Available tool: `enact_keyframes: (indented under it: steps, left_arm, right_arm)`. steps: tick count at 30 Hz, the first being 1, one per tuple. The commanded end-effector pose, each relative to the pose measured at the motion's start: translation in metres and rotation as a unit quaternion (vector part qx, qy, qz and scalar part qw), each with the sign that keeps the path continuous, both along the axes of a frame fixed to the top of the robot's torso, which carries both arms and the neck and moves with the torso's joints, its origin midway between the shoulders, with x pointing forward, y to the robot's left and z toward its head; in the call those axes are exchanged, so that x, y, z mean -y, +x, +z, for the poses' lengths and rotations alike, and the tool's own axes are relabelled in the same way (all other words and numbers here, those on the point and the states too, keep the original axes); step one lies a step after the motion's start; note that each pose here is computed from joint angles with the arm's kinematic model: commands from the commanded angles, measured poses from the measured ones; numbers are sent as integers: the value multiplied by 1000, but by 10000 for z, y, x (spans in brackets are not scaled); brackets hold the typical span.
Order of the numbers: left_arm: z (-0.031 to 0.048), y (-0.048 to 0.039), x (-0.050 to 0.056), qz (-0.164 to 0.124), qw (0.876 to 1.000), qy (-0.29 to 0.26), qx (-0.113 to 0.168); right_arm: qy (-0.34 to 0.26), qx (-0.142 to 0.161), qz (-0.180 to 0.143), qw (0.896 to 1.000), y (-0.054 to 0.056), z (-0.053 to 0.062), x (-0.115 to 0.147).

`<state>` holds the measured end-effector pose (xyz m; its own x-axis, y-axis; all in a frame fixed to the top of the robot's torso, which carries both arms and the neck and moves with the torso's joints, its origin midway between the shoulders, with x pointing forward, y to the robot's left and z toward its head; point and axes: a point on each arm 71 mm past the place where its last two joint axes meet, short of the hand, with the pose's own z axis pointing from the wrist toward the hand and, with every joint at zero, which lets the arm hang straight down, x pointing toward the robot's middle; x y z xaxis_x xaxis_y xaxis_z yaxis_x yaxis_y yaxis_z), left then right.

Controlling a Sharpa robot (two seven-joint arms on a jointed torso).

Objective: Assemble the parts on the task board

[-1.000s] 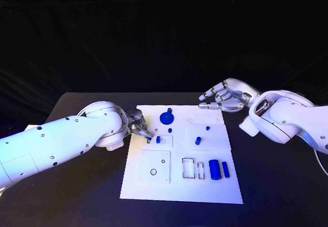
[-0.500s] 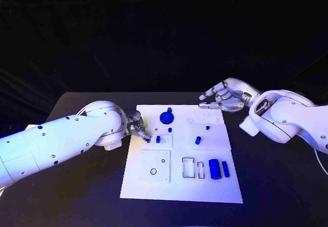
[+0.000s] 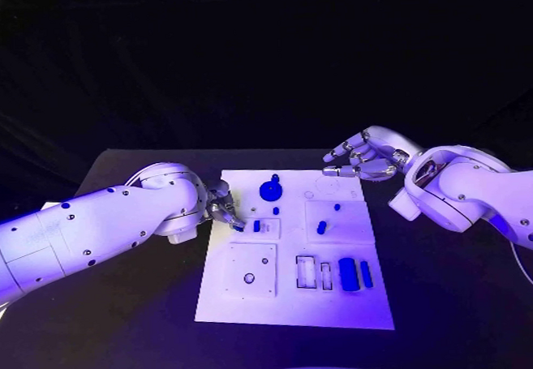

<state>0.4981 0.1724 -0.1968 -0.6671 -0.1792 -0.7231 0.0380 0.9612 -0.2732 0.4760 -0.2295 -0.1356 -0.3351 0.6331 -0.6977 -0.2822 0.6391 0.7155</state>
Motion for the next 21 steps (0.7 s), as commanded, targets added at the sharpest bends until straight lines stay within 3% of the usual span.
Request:
enact_keyframes:
  steps: [1, 21]
  left_arm:
    - [-33, -9, 1, -7, 1000, 14, -12]
    - [-69, 11, 78, -14, 999, 19, -26]
  right_arm:
    - [-1, 0, 8, 1000, -9, -3, -15]
    - [-1, -1, 11, 1000, -21, 0, -29]
